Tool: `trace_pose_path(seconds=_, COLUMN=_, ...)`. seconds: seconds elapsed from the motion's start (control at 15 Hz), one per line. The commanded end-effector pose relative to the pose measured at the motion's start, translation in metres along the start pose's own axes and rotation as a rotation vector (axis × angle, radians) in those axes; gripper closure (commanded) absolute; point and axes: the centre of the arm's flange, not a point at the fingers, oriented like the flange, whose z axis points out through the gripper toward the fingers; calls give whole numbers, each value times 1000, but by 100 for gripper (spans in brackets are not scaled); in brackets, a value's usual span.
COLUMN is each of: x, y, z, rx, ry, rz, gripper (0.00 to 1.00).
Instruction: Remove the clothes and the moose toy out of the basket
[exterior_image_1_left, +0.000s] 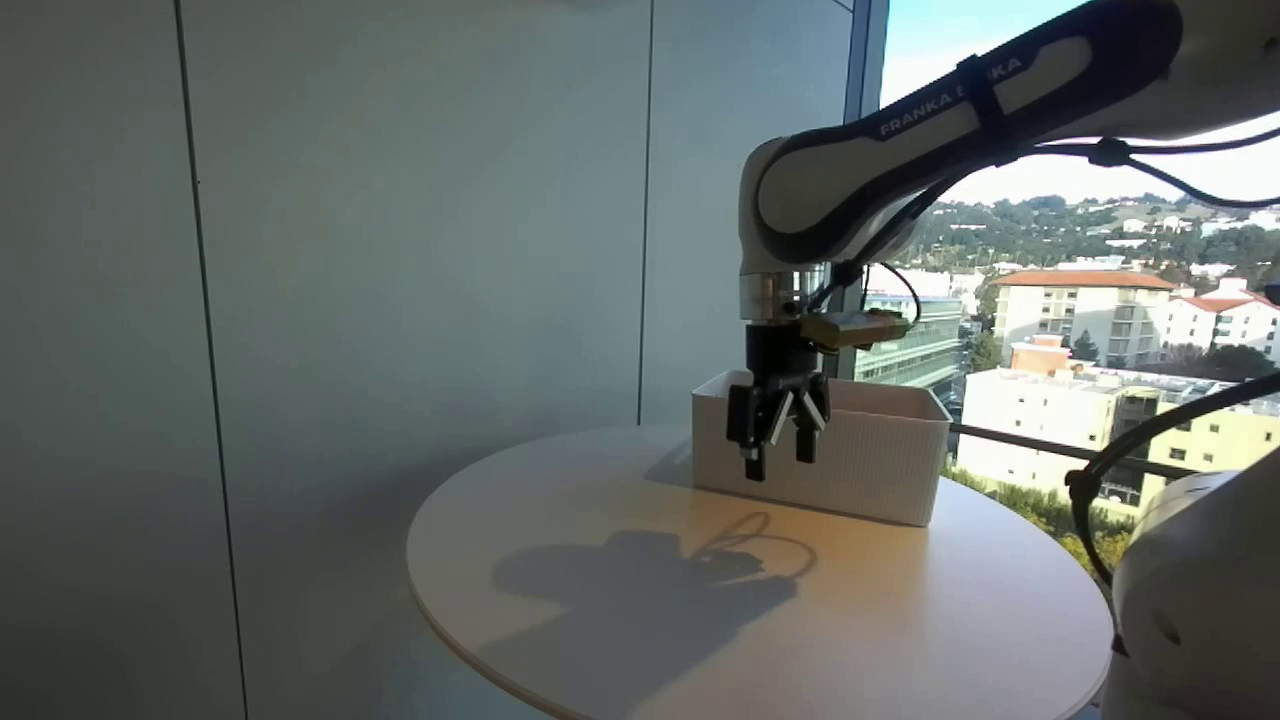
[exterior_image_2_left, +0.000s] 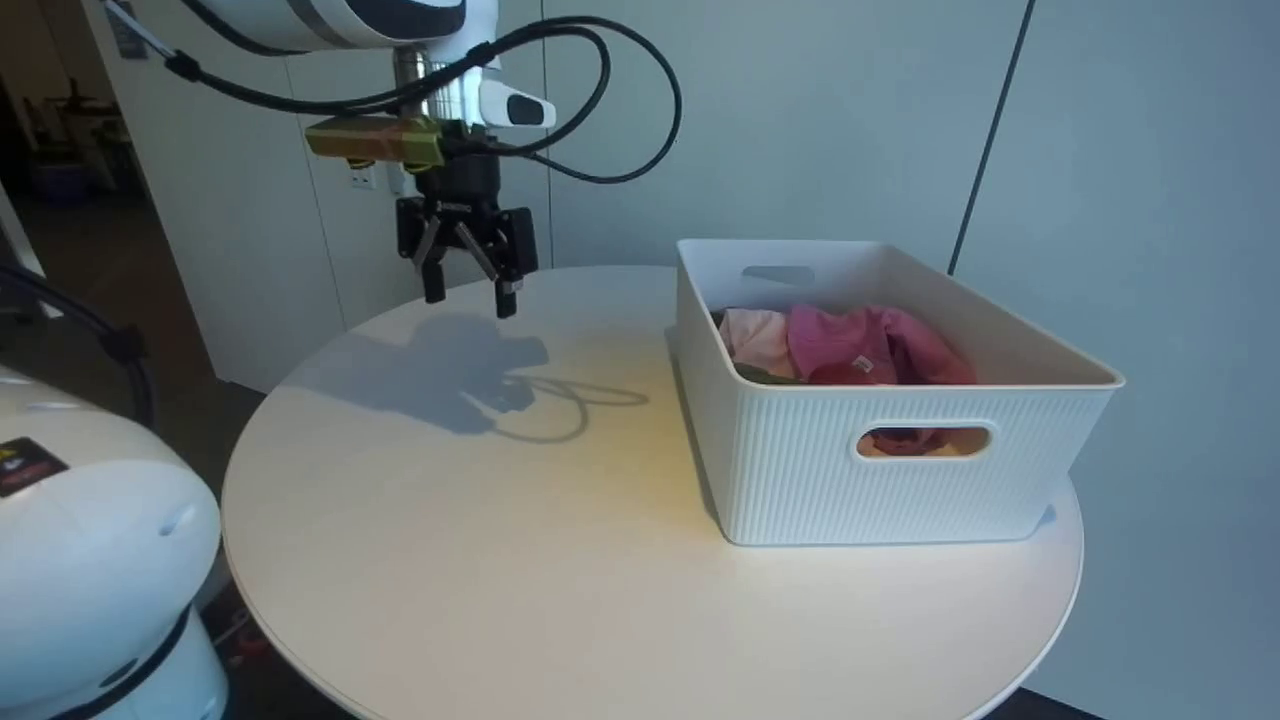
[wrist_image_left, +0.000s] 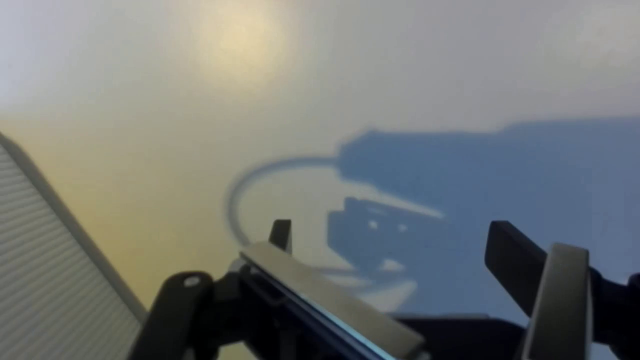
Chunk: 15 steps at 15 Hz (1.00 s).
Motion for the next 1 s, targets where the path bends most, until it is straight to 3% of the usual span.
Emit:
trace_pose_path(seconds=0.0, x=-3, y=35, z=-86, rx=-100, ry=151, rz=87, gripper=0)
trace_pose_path(seconds=0.33, x=10, y=134, z=-177, rx=-237, ry=396, rz=218, gripper=0)
trace_pose_path(seconds=0.53, x=32, y=202, z=-202, rx=-260, ry=463, rz=236, gripper=0)
trace_pose_path(seconds=0.73, x=70, y=251, z=-198, rx=-137, ry=435, rz=205, gripper=0)
trace_pose_path(seconds=0.93, x=118, y=265, z=-169, rx=8, ry=381, rz=132, gripper=0)
